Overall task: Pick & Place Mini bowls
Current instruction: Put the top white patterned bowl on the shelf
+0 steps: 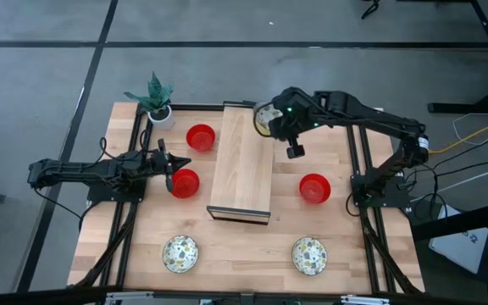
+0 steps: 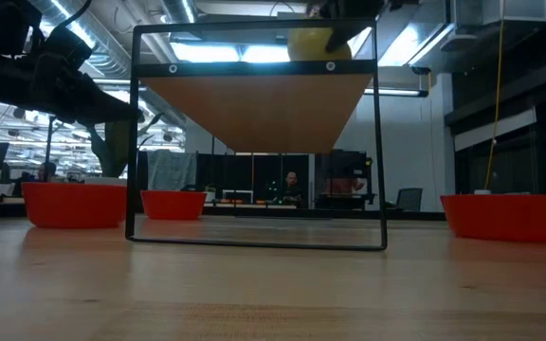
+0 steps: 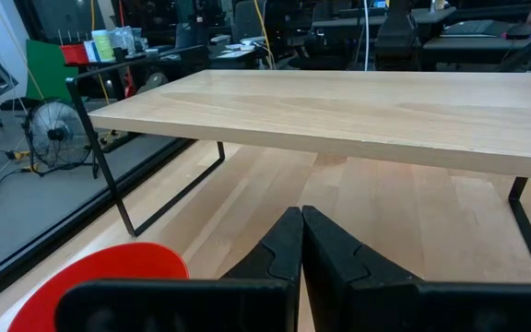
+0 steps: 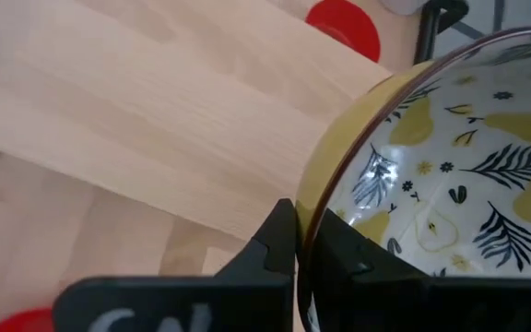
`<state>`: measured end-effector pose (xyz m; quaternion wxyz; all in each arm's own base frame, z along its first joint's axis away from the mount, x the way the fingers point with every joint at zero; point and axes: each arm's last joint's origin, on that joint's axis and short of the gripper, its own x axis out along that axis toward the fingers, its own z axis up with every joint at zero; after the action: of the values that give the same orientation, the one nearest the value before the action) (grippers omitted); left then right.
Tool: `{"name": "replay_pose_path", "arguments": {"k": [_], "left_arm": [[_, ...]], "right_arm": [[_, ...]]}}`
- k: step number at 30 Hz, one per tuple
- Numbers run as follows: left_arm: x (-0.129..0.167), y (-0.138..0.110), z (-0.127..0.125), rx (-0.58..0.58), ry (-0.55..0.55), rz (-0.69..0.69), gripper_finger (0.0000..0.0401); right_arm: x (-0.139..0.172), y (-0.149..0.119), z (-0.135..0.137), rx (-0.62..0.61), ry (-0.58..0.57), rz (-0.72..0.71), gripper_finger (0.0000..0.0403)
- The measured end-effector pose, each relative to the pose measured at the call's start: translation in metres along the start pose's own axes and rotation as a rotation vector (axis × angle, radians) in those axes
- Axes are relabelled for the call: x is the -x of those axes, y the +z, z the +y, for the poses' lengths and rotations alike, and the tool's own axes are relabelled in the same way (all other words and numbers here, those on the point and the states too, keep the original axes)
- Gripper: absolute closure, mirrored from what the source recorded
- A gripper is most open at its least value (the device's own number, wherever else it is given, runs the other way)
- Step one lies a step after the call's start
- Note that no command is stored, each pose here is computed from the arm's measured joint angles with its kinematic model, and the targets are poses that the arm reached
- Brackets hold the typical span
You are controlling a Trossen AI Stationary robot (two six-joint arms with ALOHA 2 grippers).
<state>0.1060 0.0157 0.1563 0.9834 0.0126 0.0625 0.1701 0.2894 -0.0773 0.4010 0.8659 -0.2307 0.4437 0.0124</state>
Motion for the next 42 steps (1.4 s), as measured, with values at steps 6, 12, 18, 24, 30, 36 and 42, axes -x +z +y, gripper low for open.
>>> {"name": "replay_pose_path", "arguments": {"k": [6, 12, 18, 24, 30, 36, 42], "left_arm": [[0.000, 0.000, 0.000, 0.000, 0.000, 0.001, 0.0397], [0.000, 0.000, 0.000, 0.000, 0.000, 0.000, 0.0397], [0.000, 0.000, 0.000, 0.000, 0.000, 0.000, 0.0397], [0.000, 0.000, 0.000, 0.000, 0.000, 0.001, 0.0397], [0.000, 0.000, 0.000, 0.000, 0.000, 0.001, 0.0397], [0.000, 0.000, 0.000, 0.000, 0.000, 0.000, 0.0397], [0.000, 0.000, 0.000, 0.000, 0.000, 0.000, 0.0397]], "right_arm": [[-0.010, 0.001, -0.002, 0.075, -0.019, 0.038, 0.0389], [-0.014, 0.003, -0.003, 0.146, -0.024, 0.030, 0.0389], [-0.015, 0.005, -0.002, 0.236, -0.035, 0.031, 0.0389], [-0.014, 0.008, 0.002, 0.355, -0.109, 0.110, 0.0389], [-0.014, 0.011, 0.003, 0.411, -0.133, 0.111, 0.0389], [-0.014, 0.010, 0.004, 0.431, -0.114, 0.104, 0.0389], [-0.014, 0.007, 0.007, 0.437, -0.069, 0.128, 0.0389]]}}
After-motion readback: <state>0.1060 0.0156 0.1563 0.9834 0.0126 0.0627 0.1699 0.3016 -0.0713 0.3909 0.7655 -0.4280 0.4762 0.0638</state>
